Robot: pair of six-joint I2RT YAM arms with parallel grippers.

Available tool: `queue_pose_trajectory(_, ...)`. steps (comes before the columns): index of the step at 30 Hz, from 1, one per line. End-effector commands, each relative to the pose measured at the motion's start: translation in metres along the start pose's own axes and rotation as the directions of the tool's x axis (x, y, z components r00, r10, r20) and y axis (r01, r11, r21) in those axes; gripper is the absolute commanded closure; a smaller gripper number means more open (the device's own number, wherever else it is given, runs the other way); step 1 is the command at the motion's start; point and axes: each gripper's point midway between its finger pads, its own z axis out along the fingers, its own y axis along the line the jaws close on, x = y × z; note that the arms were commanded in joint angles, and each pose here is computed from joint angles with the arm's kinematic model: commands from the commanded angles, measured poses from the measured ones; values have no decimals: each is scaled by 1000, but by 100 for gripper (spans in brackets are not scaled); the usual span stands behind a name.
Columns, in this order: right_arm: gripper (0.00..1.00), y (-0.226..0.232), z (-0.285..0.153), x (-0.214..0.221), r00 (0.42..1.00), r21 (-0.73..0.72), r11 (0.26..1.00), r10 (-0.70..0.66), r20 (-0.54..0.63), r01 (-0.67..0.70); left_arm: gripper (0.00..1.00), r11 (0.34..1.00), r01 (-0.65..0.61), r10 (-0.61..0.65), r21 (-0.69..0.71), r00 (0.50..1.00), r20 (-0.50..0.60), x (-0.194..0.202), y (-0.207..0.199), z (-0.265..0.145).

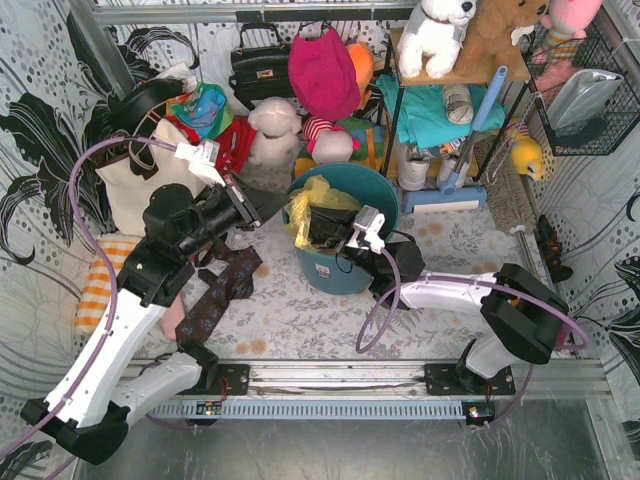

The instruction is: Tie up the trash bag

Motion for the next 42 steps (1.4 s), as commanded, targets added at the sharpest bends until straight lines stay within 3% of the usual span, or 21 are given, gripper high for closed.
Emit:
queue_pose_trajectory(1,100,-7,14,-26,993,23,1000,-16,117,14,87,998,15,-14,59,1000,-15,6,-10,-8)
queue_pose_trajectory(9,100,-19,20,-18,993,91,995,-35,109,25,90,996,50,-44,75,995,-86,26,-6,-12)
queue_pose_trajectory(21,100,-30,16,-19,994,151,988,-54,98,39,91,999,32,-31,31,999,-12,14,-3,-21)
queue_pose_trajectory(35,100,-20,29,-21,991,93,996,-26,129,14,92,984,113,-86,136,978,-190,51,-4,0)
queue_pose_trajectory(42,100,-14,25,-25,991,63,998,-11,132,2,92,987,103,-73,126,972,-223,58,1,1)
